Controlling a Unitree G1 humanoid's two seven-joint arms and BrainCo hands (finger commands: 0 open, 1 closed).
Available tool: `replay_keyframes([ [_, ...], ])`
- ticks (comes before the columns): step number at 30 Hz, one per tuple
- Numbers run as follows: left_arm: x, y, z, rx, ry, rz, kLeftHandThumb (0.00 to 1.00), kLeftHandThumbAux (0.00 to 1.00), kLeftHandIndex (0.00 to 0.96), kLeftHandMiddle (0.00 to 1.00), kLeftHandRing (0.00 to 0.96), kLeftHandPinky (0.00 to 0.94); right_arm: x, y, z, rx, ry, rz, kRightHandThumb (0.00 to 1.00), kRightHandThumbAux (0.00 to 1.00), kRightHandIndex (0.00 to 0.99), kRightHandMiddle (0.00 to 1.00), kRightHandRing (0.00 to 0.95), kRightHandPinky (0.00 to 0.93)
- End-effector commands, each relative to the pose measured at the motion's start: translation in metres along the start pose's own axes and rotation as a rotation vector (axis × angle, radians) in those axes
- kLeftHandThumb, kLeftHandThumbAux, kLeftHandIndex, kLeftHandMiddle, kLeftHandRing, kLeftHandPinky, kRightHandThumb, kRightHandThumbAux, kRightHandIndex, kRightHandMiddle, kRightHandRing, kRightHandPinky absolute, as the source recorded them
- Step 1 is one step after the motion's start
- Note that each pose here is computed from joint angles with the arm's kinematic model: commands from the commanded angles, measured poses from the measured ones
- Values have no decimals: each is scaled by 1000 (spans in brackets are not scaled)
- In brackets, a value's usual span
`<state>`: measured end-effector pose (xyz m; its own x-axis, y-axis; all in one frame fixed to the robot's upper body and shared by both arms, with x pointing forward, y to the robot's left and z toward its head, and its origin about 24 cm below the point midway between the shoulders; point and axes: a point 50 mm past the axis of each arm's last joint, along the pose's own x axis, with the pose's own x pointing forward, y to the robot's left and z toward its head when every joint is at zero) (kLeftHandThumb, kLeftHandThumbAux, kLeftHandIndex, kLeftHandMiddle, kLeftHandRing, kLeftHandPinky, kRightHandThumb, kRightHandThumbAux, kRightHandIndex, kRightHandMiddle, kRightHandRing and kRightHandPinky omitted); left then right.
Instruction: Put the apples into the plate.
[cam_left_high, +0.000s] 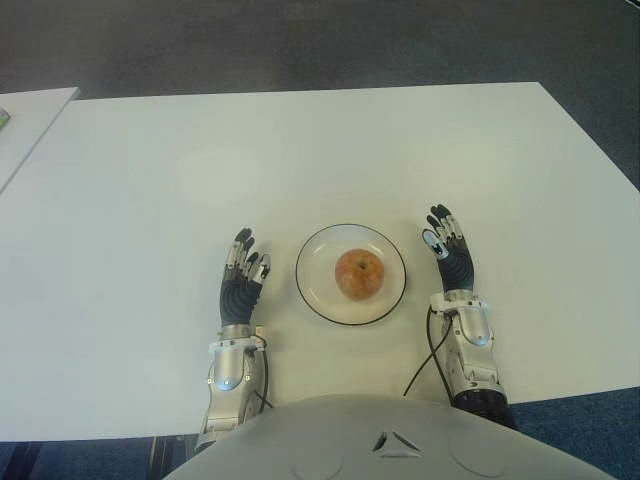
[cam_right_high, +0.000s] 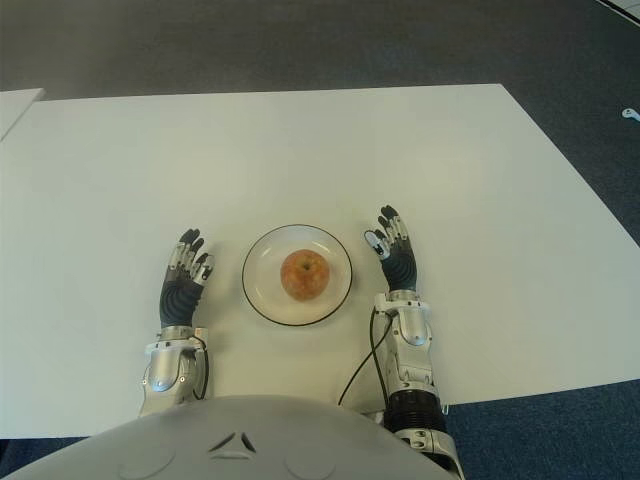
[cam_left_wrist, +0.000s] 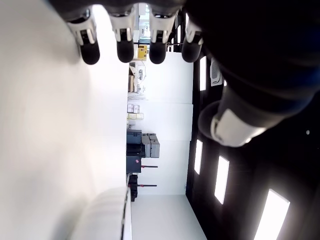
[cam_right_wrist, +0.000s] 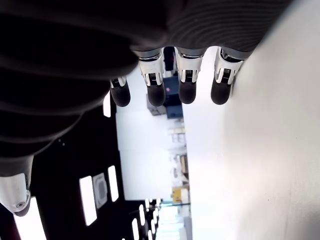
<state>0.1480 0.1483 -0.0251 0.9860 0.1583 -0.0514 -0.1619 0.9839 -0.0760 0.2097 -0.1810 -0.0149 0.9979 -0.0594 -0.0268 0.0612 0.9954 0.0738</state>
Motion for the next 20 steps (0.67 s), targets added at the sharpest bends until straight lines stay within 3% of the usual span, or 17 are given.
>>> replay_keyframes([
  [1,-6,-7,-11,-53,76,18,0,656,26,2,0,0,-10,0,-18,23,104,-12,101,487,0,0,0,0],
  [20,-7,-11,-3,-39,86,-12,0,714,26,0,0,0,-9,3,-18,-2,99,15,98,428,0,0,0,0],
])
